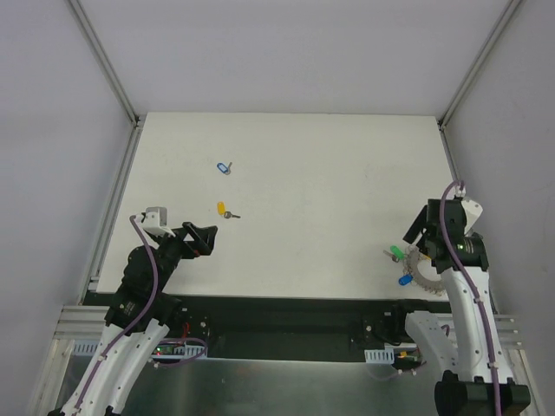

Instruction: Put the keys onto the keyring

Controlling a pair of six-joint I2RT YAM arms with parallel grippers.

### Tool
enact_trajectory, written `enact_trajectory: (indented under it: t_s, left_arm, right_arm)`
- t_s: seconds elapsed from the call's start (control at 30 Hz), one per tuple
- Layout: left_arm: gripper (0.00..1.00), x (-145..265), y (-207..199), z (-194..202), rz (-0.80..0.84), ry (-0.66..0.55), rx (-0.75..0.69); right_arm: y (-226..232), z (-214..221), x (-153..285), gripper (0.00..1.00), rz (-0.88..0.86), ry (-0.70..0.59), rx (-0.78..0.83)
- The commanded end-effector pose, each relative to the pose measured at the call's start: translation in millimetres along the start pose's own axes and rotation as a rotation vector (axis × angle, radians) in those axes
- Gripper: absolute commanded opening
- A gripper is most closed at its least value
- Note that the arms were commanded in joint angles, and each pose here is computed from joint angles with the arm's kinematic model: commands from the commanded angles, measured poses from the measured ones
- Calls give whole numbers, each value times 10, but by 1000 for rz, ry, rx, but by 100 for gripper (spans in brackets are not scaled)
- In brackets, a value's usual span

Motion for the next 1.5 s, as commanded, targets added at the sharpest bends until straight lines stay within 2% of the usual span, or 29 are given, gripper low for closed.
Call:
enact_trajectory:
  t_s: [0.0,0.23,0.43,0.67,0.87,1.17,1.47]
  left_arm:
    - [99,-8,3,-13,0,-23,11]
    - [99,-17,12,-6,-8,-19,9]
    - [99,-26,18,-5,-18,-15,5]
    - [99,-39,20,-5,-27,-1,-4]
    - [99,-47,24,1,-34,8,-6]
    - [99,-57,23,9,-35,20,-5]
    - [99,-54,19,12,-33,30,-5]
  right_arm:
    - [103,-40,-207,96,62,79,-94]
    - [264,-134,-637,99,14,189,-194]
    - [354,-179,-981,87,-38,266,-255]
    - [473,-100,-1335,77,-47,385,-253]
    - [593,-41,-1520,63,-115,458,-242]
    - [952,-25,-1505,43,-249,497,-53]
    - [1923,45,-1066,39,-476,484,280]
Point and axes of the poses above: each gripper's point midway between its finger pads, its own x axis back along the fingers, its own y axis along the line the jaws close on, z = x × y, the point moved 10 cm from there along x, back along the fingers, and after that the axes turned 10 degrees about x, right-handed, at the moved point
